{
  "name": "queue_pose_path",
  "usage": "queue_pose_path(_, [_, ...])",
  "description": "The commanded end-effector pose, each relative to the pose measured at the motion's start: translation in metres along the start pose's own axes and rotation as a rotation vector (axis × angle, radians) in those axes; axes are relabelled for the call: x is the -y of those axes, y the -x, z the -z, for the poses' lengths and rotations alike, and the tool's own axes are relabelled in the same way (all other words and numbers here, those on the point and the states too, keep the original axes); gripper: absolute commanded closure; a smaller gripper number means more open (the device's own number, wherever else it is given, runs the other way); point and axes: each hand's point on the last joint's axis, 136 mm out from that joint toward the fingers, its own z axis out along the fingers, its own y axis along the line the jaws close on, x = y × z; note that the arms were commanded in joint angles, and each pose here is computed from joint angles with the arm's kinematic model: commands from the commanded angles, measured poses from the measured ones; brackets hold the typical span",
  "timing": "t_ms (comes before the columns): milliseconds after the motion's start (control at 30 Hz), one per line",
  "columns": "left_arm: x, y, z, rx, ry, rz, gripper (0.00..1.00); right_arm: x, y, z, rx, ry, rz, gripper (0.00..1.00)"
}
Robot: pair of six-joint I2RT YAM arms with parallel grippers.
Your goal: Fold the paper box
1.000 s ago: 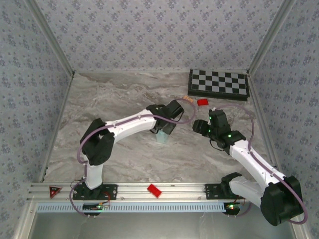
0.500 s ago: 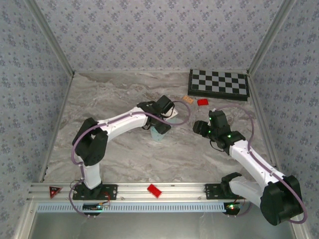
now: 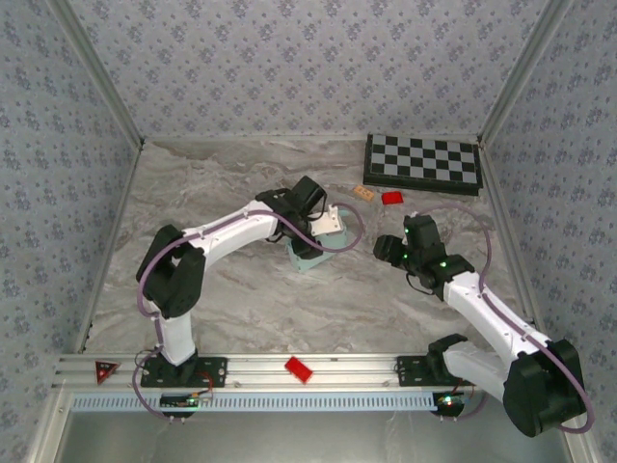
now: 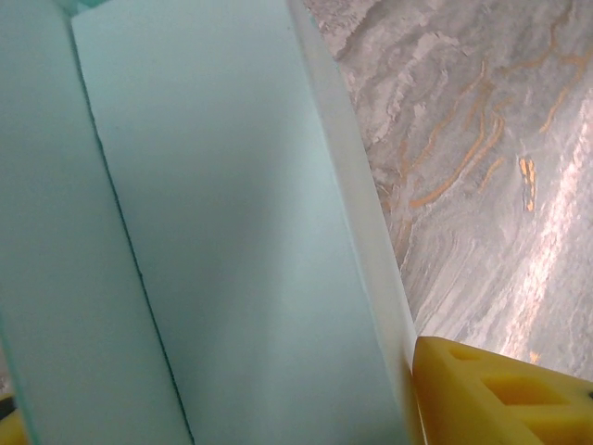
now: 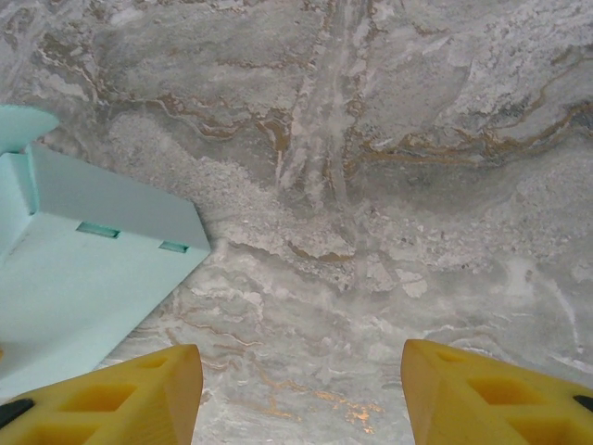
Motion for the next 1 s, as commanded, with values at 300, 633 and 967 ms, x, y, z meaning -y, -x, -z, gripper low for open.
queue_pose_path(300, [0.004, -0.008, 0.000, -0.030, -0.089, -0.287, 0.37, 0.012, -0.009, 0.001, -0.010, -0.025, -0.007, 0.40])
queue_pose_path(633, [-0.017, -0.007, -0.008, -0.042, -0.059, -0.391, 0.36, 0.016, -0.009, 0.002, -0.005, -0.037, -0.015, 0.39])
queue_pose_path(967, [-0.026, -0.002, -0.007, 0.014, -0.077, -0.441, 0.31, 0.021, -0.010, 0.002, -0.006, -0.046, -0.025, 0.39])
